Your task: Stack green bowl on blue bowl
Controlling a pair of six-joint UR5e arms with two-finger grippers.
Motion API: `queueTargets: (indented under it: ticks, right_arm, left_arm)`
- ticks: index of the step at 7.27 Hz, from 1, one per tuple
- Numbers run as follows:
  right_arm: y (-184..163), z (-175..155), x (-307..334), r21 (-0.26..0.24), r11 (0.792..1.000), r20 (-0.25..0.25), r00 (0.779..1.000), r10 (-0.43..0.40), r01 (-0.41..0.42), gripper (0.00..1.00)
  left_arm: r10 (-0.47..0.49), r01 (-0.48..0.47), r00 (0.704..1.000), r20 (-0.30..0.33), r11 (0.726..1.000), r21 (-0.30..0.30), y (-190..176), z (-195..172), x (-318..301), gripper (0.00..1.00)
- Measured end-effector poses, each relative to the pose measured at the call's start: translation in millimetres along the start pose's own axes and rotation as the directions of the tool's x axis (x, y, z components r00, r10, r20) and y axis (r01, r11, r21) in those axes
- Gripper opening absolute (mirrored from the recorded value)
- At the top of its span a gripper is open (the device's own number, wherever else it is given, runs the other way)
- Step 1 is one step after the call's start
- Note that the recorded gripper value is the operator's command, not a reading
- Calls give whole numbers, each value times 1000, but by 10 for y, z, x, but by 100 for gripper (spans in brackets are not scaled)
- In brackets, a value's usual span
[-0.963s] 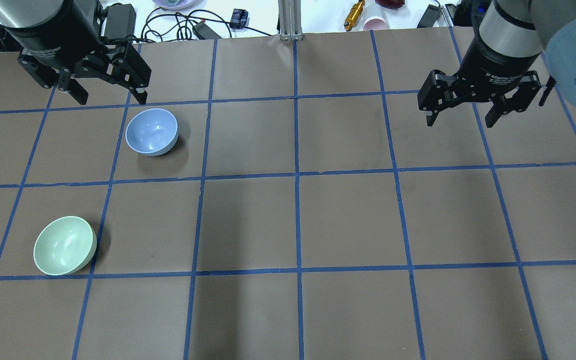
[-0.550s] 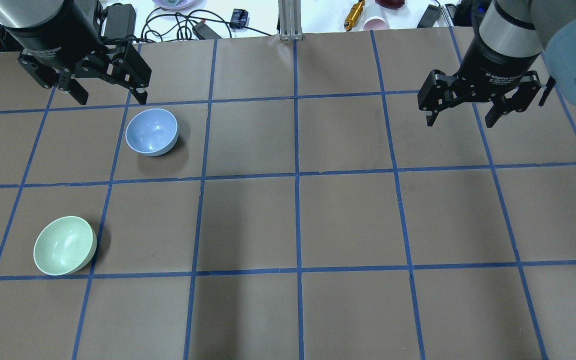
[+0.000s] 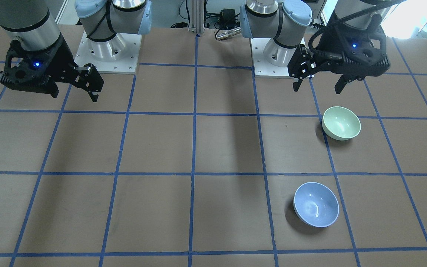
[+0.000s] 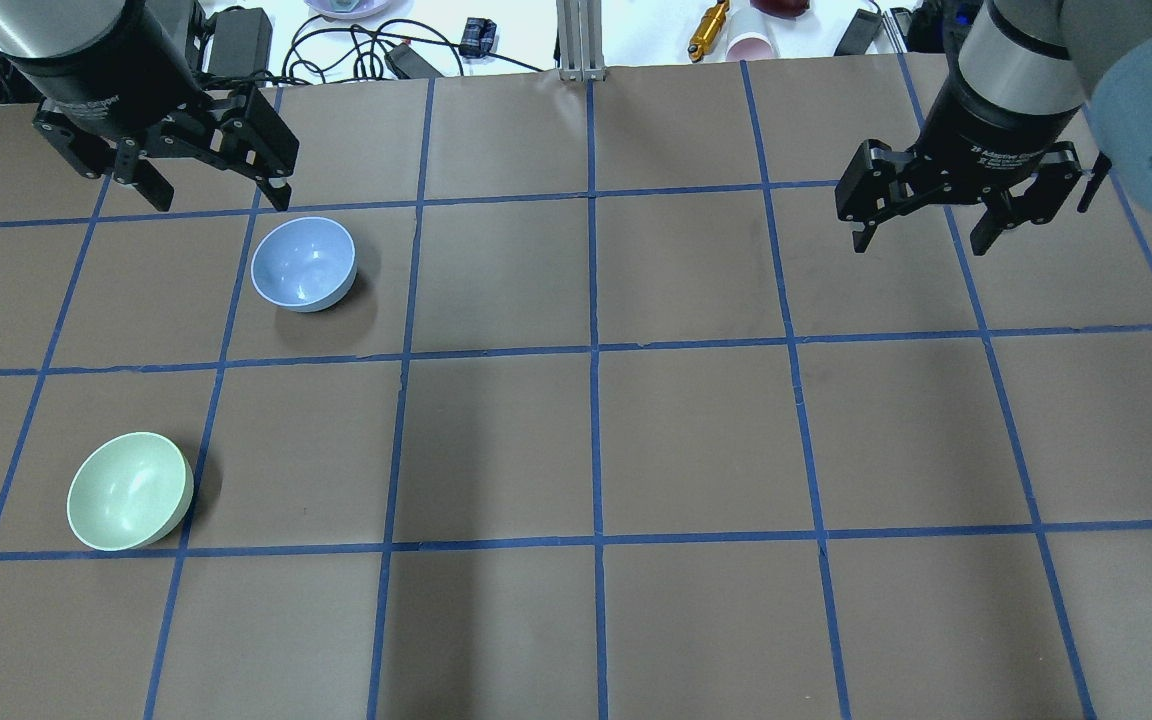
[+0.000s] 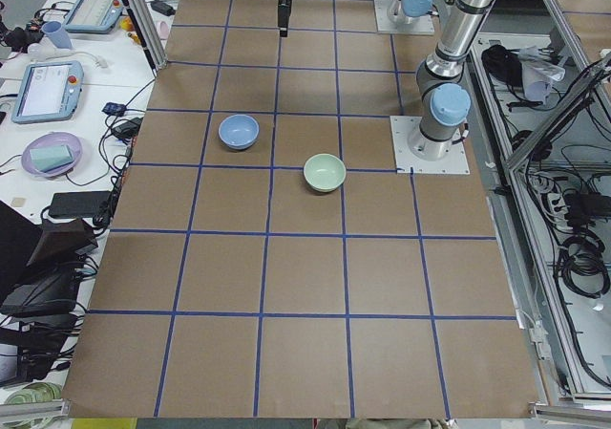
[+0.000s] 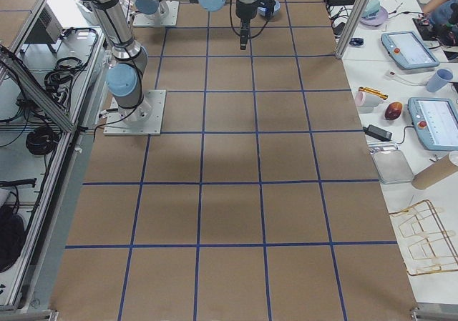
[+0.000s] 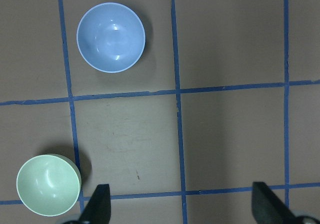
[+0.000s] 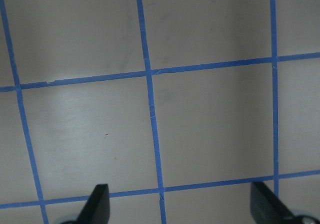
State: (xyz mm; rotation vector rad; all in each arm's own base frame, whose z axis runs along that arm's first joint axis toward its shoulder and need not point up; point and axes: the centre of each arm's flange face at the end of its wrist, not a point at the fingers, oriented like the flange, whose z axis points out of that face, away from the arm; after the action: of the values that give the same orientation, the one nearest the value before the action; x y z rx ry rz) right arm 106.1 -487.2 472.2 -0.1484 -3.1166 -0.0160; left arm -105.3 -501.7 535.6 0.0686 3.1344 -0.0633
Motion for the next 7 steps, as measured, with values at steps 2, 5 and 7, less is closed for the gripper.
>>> queueTargets:
  ticks: [2, 5, 7]
  right_arm:
    - [0, 0, 0, 0, 1000, 0, 1000, 0, 0, 100]
    - [0, 0, 0, 0, 1000, 0, 1000, 0, 0, 100]
    - [0, 0, 0, 0, 1000, 0, 1000, 0, 0, 100]
  left_arm:
    - [-14, 14, 1000, -6, 999, -36, -46, 182, -354, 100]
    - [15, -21, 999, -48, 994, -108, 102, 694, -1481, 100]
    - [30, -37, 998, -62, 994, -104, 298, 1189, -2158, 100]
